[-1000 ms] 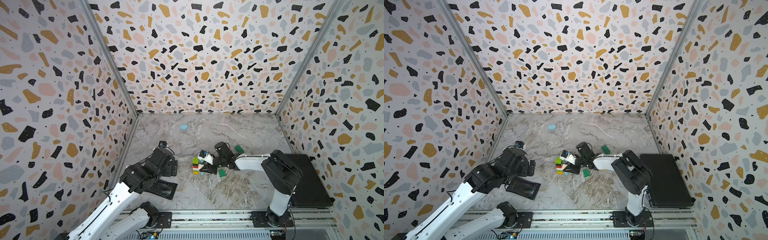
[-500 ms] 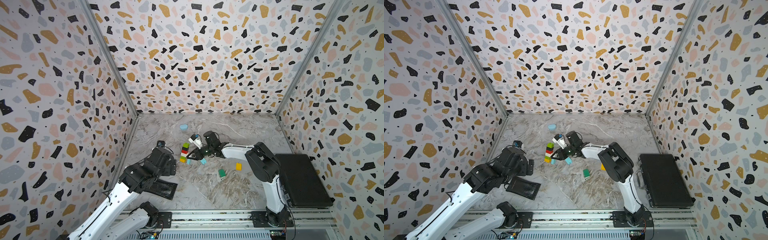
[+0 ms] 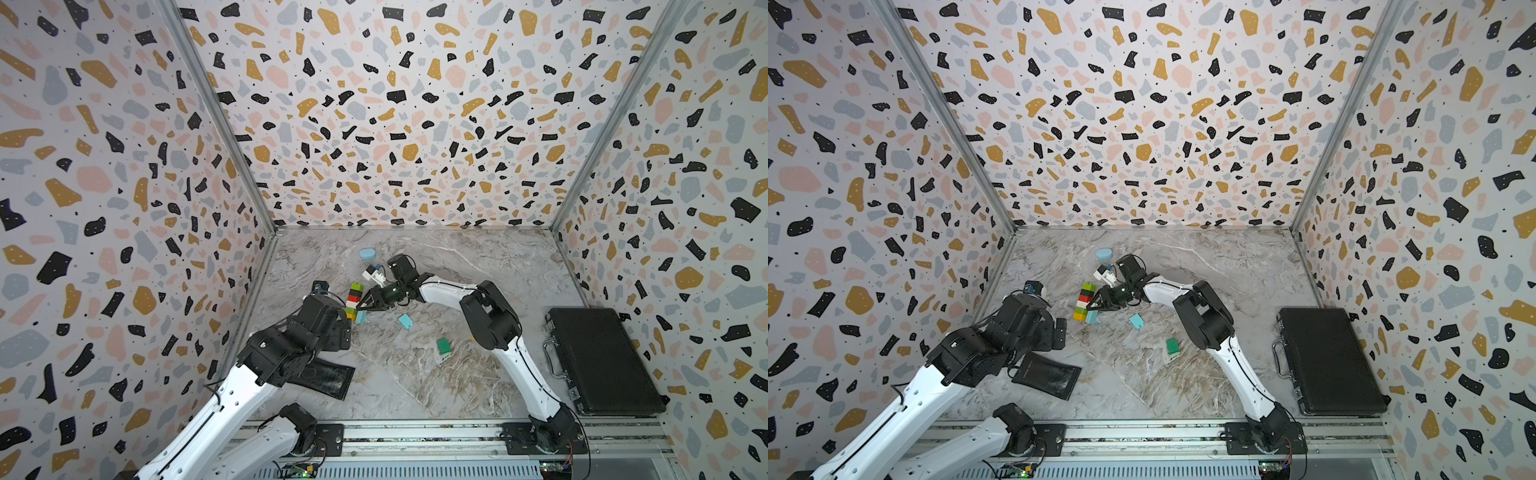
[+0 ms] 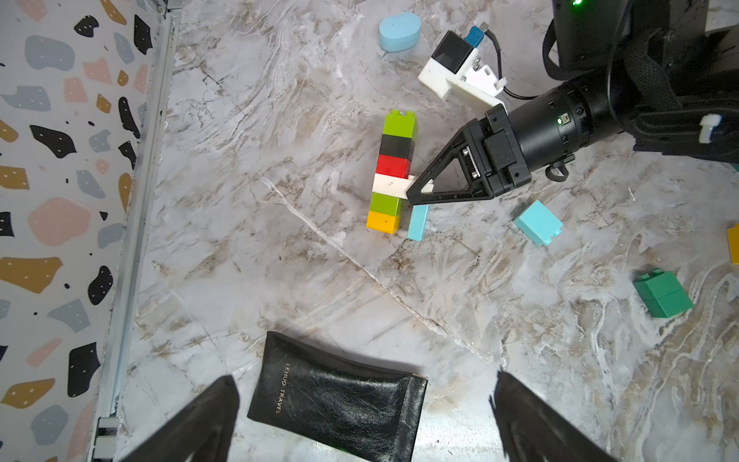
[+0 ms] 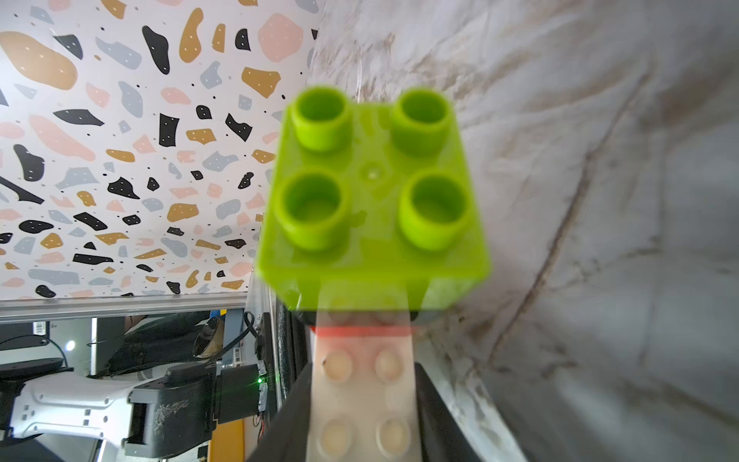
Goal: Assemble the letter h with lego
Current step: Place the lego brick at the center of the board, then pick up the lego brick from the center of the board.
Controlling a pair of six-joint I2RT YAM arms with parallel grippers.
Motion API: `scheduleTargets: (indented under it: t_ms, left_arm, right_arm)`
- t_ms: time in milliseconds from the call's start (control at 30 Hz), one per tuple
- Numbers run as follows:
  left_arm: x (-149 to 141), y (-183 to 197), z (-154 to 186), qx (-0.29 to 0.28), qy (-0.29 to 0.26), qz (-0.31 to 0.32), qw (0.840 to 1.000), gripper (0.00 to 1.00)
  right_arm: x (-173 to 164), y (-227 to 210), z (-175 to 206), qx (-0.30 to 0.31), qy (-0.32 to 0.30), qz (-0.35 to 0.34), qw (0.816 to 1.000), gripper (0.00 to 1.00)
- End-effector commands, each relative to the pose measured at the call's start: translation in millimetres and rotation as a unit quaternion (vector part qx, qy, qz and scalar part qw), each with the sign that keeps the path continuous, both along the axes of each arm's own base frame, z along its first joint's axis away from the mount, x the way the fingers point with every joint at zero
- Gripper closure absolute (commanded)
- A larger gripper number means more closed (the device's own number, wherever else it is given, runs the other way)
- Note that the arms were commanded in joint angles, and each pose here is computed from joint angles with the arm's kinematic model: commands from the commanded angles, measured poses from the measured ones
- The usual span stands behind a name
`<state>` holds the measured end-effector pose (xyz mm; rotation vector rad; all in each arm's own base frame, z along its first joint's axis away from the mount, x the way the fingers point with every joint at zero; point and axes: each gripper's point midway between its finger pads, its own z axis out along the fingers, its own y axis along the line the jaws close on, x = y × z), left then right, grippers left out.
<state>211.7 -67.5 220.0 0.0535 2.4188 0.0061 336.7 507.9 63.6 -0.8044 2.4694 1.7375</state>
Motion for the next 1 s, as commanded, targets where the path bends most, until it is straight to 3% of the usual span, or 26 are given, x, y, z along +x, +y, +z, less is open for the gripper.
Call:
scheduleTargets:
  t_ms: [0, 300, 567, 700, 800, 900, 967]
  left_arm:
    - [0, 3, 1, -0.001, -0.006, 0.006, 1.0, 0.01]
    - [0, 1, 1, -0.004, -0.004, 0.002, 1.0, 0.01]
    - [-1, 0, 1, -0.007, -0.004, -0.001, 1.0, 0.01]
    - [-1, 0, 2, -0.009, -0.006, -0.002, 1.0, 0.01]
    - [-1, -1, 1, -0.01, -0.004, -0.005, 1.0, 0.01]
    - [-2, -3, 1, -0.013, -0.004, -0.009, 1.0, 0.01]
    - [-2, -4, -1, -0.016, -0.001, -0.012, 1.0, 0.01]
  right_arm:
    - [-3, 0, 4, -0.015, 0.028, 0.008, 0.999, 0.56]
    - [9, -14, -16, -0.074, 0.009, -0.003, 0.997, 0.38]
    - [32, -46, -1, -0.132, -0.082, -0.064, 0.986, 0.24]
    - [44, -70, 19, -0.165, -0.149, -0.114, 0.968, 0.21]
    - [46, -92, 50, -0.152, -0.212, -0.166, 0.951, 0.2]
    - [43, -131, 76, -0.145, -0.282, -0.236, 0.919, 0.17]
    - [38, -170, 80, -0.175, -0.312, -0.278, 0.891, 0.16]
